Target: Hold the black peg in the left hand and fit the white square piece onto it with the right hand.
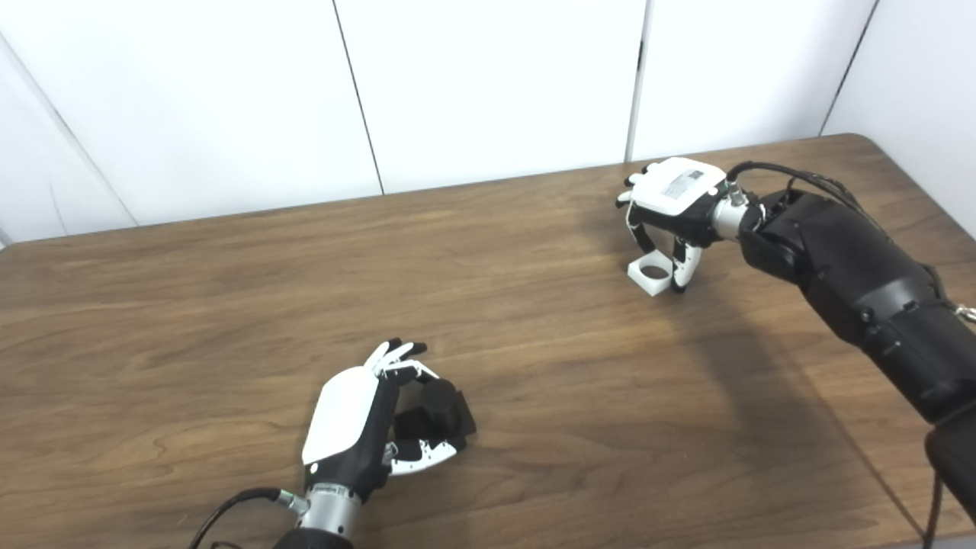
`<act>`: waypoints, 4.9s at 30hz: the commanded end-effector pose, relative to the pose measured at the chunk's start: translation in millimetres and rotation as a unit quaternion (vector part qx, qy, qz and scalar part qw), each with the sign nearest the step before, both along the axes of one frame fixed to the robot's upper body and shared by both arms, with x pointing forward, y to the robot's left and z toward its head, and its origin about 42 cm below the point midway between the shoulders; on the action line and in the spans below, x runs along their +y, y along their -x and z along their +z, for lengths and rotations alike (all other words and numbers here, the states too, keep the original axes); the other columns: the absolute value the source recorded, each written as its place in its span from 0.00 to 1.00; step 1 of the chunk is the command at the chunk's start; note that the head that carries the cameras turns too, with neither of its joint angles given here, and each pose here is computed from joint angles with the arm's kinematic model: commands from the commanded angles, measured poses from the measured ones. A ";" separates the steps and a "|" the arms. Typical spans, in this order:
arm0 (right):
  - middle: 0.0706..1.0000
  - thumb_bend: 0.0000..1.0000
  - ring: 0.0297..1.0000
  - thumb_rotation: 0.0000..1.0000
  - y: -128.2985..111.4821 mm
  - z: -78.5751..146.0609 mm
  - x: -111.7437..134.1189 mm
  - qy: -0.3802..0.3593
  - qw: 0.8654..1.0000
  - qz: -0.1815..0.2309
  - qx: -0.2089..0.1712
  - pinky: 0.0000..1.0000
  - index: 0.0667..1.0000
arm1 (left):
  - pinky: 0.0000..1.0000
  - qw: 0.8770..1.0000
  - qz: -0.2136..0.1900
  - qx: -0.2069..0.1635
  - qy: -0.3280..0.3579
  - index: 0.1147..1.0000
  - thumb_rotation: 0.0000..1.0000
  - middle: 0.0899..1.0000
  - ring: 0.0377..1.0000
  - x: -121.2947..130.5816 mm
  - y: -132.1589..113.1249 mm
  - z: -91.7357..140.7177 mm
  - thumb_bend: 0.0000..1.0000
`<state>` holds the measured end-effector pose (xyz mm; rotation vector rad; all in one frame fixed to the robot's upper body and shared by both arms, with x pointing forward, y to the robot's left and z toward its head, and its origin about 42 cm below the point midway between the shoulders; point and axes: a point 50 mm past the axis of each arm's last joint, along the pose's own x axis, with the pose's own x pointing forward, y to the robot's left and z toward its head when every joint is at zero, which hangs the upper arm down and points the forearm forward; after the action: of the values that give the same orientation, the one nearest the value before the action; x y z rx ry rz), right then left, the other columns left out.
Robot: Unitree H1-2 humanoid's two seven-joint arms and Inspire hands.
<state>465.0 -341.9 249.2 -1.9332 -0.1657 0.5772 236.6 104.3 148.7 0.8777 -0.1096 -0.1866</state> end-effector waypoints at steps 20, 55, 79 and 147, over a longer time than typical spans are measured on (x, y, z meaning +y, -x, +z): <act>0.89 0.51 0.98 0.15 6.5 -5.6 -2.4 -0.011 1.000 -0.007 -0.006 0.97 0.46 | 0.79 1.000 0.008 -0.009 0.008 0.42 0.06 0.85 0.95 -2.3 -4.0 4.3 0.52; 0.92 0.51 1.00 0.16 136.9 89.1 94.9 -0.184 0.968 0.163 -0.058 1.00 0.46 | 0.80 1.000 0.007 -0.005 -0.002 0.42 0.06 0.86 0.95 4.2 -6.8 1.2 0.52; 0.91 0.52 1.00 0.15 152.4 97.4 173.4 -0.160 0.947 0.276 -0.035 1.00 0.46 | 0.80 1.000 0.001 -0.003 -0.005 0.42 0.06 0.85 0.94 -6.9 -11.0 -1.3 0.52; 0.90 0.52 1.00 0.15 110.7 65.0 192.7 -0.133 0.951 0.280 0.004 1.00 0.46 | 0.86 1.000 -0.009 0.000 0.017 0.42 0.06 0.87 0.96 -34.2 -5.7 1.6 0.52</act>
<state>352.9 -153.8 298.3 -1.6133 -0.6850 0.9299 242.2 81.7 147.2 0.8586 -0.1106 -0.1985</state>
